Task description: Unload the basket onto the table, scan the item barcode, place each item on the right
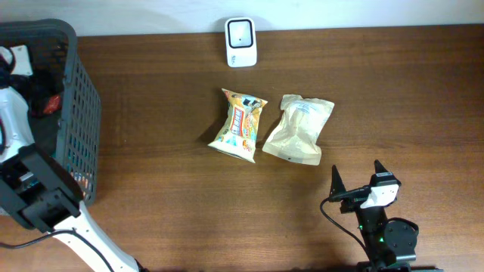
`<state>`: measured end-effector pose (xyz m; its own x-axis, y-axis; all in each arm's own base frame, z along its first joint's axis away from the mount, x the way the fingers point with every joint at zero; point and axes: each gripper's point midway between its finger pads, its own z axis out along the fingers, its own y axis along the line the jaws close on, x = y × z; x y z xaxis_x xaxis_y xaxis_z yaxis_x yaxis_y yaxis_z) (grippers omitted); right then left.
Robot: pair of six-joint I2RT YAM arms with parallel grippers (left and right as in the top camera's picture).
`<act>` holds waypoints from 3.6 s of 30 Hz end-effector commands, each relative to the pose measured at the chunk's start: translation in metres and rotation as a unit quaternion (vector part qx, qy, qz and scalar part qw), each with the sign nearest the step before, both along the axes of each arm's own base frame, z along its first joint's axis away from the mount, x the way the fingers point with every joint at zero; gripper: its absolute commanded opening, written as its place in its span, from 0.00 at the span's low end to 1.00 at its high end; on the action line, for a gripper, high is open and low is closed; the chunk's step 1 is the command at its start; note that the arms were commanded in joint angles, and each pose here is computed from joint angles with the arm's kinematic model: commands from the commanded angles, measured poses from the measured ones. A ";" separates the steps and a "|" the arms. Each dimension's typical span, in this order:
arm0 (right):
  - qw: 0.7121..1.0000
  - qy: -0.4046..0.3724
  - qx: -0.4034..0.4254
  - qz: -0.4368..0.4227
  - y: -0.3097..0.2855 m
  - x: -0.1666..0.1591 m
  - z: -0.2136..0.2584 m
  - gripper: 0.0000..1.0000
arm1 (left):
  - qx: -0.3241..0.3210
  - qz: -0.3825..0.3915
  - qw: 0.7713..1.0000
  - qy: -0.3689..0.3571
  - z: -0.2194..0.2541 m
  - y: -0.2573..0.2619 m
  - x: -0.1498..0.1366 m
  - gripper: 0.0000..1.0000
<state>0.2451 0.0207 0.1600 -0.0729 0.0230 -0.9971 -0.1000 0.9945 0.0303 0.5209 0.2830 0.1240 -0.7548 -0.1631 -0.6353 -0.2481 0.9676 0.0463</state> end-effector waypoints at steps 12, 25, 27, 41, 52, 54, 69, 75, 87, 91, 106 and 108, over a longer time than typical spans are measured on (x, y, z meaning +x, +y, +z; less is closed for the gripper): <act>1.000 0.001 0.002 -0.009 -0.003 0.000 -0.003 0.98 | 0.026 0.000 0.996 0.087 -0.073 -0.009 0.000 0.72; 1.000 0.001 0.002 -0.009 -0.003 0.000 -0.003 0.98 | 0.008 0.005 0.989 0.151 -0.083 -0.018 -0.029 0.66; 1.000 0.001 0.002 -0.008 -0.003 0.000 -0.003 0.98 | 0.014 0.006 0.990 0.139 -0.070 -0.017 -0.027 0.64; 1.000 0.001 0.002 -0.009 -0.003 0.000 -0.003 0.98 | 0.051 0.018 0.996 0.064 -0.028 0.000 -0.005 0.61; 1.000 0.001 0.002 -0.009 -0.003 0.000 -0.003 0.98 | 0.039 0.022 0.995 0.086 -0.069 0.007 -0.006 0.64; 1.000 0.001 0.002 -0.009 -0.003 0.000 -0.003 0.98 | 0.039 0.022 0.995 0.087 -0.070 0.007 -0.006 0.64; 1.000 0.001 0.002 -0.008 -0.003 0.000 -0.003 0.98 | -0.017 0.006 0.986 0.165 -0.091 -0.018 -0.040 0.59; 1.000 0.001 0.002 -0.008 -0.003 0.000 -0.003 0.98 | -0.040 -0.007 0.985 0.169 -0.093 -0.028 -0.043 0.54; 1.000 0.001 0.002 -0.009 -0.003 0.000 -0.003 0.98 | 0.047 -0.064 0.992 0.094 -0.051 0.000 -0.005 0.51; 1.000 0.001 0.002 -0.009 -0.003 0.000 -0.003 0.98 | 0.048 -0.061 0.992 0.096 -0.065 0.008 -0.005 0.52; 1.000 0.001 0.002 -0.009 -0.003 0.000 -0.003 0.98 | -0.030 -0.092 0.988 0.120 -0.120 -0.014 -0.012 0.50; 1.000 0.001 0.002 -0.008 -0.003 0.000 -0.003 0.98 | -0.043 -0.093 0.985 0.138 -0.124 -0.019 -0.020 0.43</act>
<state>0.2451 0.0207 0.1600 -0.0729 0.0226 -0.9971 -0.1001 0.9945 0.0299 0.5090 0.2755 0.0386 -0.8876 -0.0416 -0.4588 -0.0825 0.9942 0.0694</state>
